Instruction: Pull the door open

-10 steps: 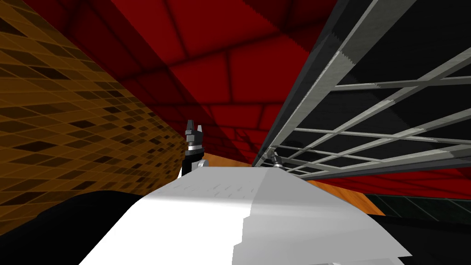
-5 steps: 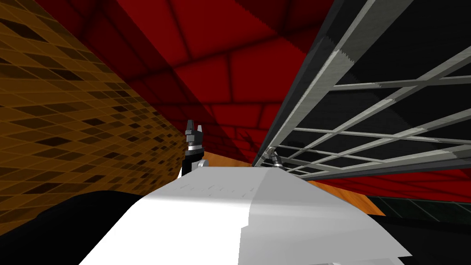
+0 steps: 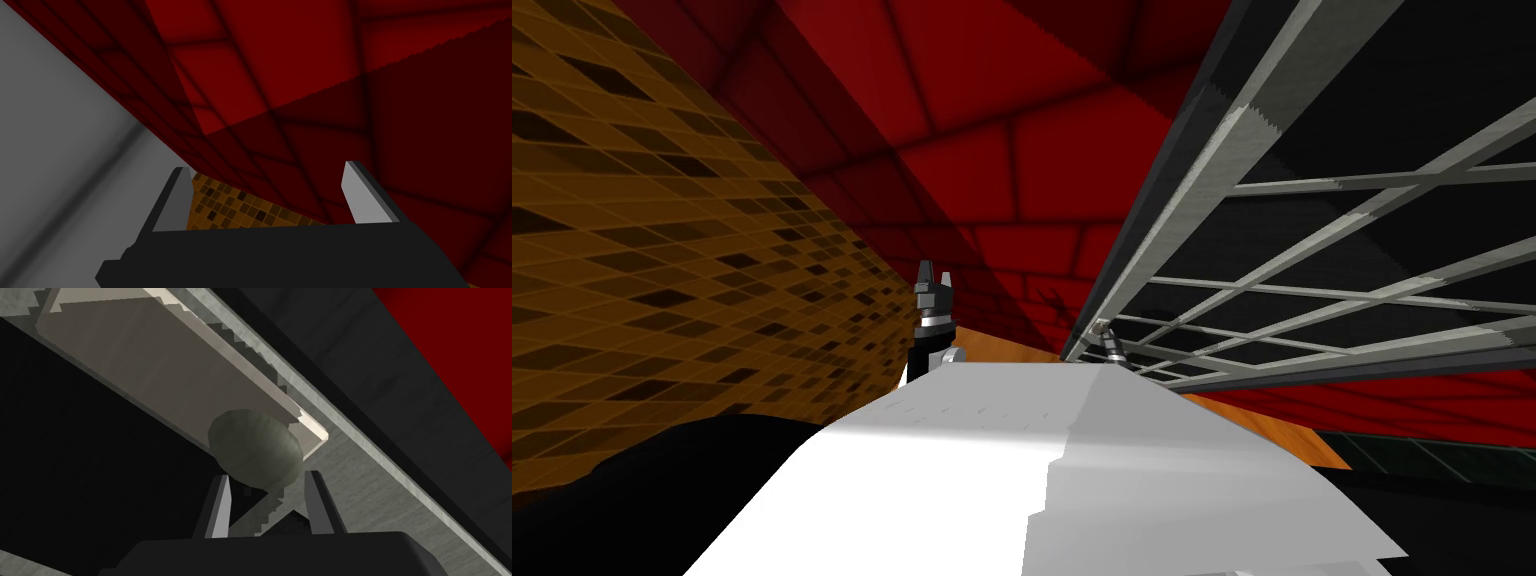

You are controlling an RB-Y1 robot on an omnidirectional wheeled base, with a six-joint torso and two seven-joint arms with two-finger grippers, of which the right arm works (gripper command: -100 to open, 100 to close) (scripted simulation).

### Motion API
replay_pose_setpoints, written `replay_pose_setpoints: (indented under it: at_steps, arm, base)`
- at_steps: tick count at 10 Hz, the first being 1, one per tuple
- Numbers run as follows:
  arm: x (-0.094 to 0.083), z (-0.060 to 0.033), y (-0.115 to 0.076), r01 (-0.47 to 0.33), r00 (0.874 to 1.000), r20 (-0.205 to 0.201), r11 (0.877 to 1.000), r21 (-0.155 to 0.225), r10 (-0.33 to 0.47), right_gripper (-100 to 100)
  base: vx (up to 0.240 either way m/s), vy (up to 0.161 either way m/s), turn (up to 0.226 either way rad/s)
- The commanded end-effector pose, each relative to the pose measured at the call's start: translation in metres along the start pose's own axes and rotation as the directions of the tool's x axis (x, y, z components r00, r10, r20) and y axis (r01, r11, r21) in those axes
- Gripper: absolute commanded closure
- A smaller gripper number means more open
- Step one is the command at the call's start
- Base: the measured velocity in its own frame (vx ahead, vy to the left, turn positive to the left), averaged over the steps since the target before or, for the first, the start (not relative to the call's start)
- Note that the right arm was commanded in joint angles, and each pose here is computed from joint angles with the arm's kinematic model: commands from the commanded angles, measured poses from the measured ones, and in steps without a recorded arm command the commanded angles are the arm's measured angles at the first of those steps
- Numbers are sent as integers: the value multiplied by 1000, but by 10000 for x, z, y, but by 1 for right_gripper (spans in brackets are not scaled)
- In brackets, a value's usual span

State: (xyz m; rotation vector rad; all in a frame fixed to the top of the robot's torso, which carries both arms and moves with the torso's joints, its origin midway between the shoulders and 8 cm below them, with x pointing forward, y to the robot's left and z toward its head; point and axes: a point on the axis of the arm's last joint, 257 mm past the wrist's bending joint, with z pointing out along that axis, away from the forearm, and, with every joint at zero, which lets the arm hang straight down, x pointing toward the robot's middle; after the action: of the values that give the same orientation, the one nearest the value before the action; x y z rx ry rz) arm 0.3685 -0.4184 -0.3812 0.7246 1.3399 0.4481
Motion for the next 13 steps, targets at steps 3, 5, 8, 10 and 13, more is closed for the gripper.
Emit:
replay_pose_setpoints:
  at_steps: [3, 5, 8, 10, 13]
  arm:
    - [26, 35, 41, -132, 991, 7, 991, -5, 132, 100]
    - [21, 48, 44, -187, 982, 12, 982, -6, 187, 100]
    - [12, 73, 48, -274, 961, 20, 962, -6, 274, 100]
    - [8, 86, 50, -333, 943, 24, 943, -7, 333, 100]
    - [0, 111, 51, -424, 905, 32, 906, -9, 424, 100]
  base:
    - [-43, -13, 47]
    - [-37, -14, 42]
    - [-43, -11, 45]
    - [-45, -14, 44]
    - [-48, -15, 56]
